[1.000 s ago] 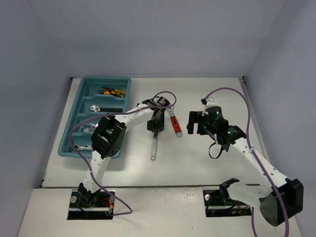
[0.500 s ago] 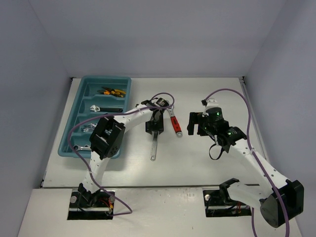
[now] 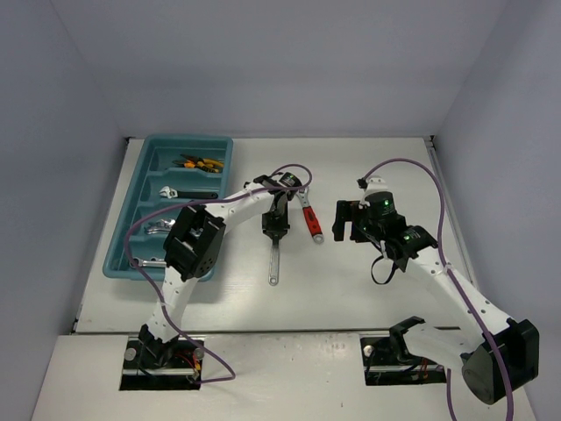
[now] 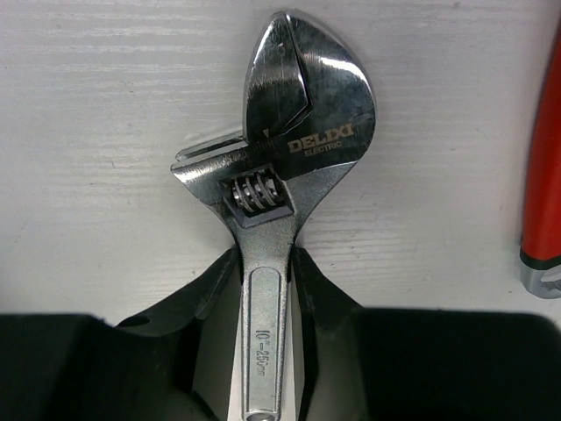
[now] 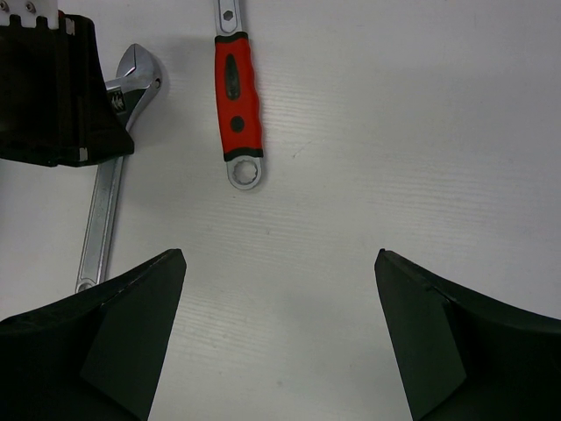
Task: Sort the tools into containers
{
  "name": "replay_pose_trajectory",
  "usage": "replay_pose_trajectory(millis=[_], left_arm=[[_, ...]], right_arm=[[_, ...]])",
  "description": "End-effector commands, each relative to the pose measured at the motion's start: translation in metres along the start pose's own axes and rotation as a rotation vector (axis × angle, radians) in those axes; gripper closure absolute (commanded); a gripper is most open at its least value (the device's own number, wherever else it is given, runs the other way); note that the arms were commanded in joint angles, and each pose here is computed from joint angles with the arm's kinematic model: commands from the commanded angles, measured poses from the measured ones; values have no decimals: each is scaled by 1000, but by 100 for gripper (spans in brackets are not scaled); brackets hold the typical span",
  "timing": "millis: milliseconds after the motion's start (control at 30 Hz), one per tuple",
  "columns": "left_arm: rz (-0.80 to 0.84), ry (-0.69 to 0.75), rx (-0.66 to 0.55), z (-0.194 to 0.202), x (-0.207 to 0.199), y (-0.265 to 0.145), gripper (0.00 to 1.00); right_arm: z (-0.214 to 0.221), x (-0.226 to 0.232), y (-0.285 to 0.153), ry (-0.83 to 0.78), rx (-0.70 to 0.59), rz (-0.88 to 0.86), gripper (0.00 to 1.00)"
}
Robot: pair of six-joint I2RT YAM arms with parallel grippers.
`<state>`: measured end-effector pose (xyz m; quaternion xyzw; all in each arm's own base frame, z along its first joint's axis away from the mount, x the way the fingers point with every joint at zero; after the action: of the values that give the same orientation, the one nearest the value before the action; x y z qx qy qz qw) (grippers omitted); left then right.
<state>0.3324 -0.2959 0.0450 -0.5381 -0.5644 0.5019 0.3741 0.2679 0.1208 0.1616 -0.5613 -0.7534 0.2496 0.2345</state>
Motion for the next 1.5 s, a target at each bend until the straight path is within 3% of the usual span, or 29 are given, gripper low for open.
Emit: replay_pose_trajectory(millis=[0, 267, 467, 867, 1133, 1200, 1333, 1467], left_arm=[[-72, 69, 33, 9, 14, 23, 100], [-18, 98, -163, -31, 9, -42, 100], [66, 60, -245, -50, 4, -79, 100], [180, -38, -302, -75, 6, -116, 100], [294, -352, -447, -132, 53, -193, 100], [315, -492, -532, -156, 86, -220, 100], [332, -708, -654, -185, 142, -241, 100], [323, -913, -707, -206, 195, -232, 100]], right_arm=[[-11, -1, -2, 13, -45, 7, 13], [-20, -1, -5, 6, -64, 5, 13], [-25, -5, -6, 6, -73, 36, 13], [-26, -6, -7, 9, -74, 40, 13], [-29, -5, -8, 8, -78, 36, 13], [-28, -5, -8, 11, -77, 35, 13], [-27, -4, -8, 14, -75, 32, 13], [-26, -4, -9, 21, -78, 30, 13]])
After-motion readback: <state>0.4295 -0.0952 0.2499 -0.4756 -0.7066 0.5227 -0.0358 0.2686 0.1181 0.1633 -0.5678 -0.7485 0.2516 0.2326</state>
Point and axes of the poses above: each gripper's point midway between its finger pads, its own y axis out along the fingers, its own x axis along the line the jaws close on, z = x × y, the point moved 2 cm from there along -y, back along the fingers, and after that the axes turned 9 degrees about -y, right-handed, at the moved point
